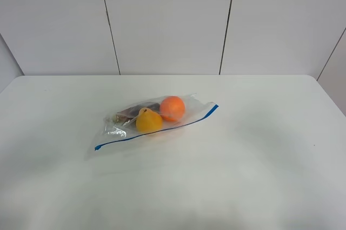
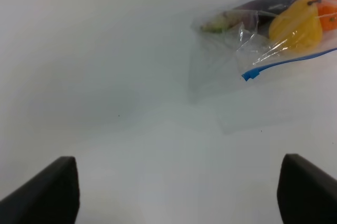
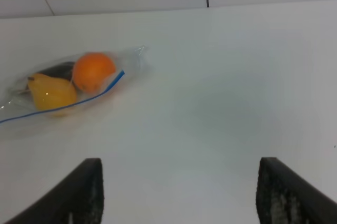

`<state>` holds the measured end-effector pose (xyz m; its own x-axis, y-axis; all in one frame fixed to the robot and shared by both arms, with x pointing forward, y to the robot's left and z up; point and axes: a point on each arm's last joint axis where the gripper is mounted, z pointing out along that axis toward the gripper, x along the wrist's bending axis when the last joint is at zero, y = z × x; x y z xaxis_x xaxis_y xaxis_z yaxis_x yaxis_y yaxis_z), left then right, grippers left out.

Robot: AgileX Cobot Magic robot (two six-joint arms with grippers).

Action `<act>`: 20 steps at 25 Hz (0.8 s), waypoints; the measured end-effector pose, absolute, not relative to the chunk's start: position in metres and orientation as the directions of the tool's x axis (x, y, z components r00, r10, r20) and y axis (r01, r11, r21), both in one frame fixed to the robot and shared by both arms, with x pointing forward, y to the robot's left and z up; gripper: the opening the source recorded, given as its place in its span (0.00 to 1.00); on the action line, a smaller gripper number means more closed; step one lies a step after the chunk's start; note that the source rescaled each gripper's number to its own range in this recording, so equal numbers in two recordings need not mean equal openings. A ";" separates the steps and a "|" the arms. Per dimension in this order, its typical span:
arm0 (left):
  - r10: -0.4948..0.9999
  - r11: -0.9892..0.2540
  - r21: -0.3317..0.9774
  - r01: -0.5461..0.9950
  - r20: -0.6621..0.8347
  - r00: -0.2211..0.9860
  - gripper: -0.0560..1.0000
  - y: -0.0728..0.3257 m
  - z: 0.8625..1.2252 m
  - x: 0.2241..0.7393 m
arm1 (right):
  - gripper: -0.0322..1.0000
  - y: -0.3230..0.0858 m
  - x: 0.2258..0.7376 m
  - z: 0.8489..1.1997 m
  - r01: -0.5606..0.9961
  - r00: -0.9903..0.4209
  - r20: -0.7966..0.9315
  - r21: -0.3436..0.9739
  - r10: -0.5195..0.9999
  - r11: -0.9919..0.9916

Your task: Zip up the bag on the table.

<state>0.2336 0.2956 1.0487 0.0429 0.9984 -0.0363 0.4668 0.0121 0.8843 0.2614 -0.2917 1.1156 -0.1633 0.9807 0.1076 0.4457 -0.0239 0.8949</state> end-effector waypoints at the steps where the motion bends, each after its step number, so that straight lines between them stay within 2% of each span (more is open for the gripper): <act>1: 0.998 0.012 0.884 0.467 -0.036 0.043 0.92 0.296 1.049 0.234 | 1.00 -0.292 0.257 1.113 0.433 -0.164 0.109 0.901 0.980 -0.027; 11: 0.998 0.012 0.884 0.467 -0.036 0.043 0.92 0.296 1.049 0.234 | 1.00 -0.299 0.222 1.091 0.300 -0.181 0.112 0.952 0.977 -0.054; 20: 0.998 0.012 0.884 0.467 -0.036 0.043 0.92 0.296 1.049 0.234 | 0.99 -0.295 0.234 1.053 0.437 -0.189 0.098 0.899 0.977 -0.006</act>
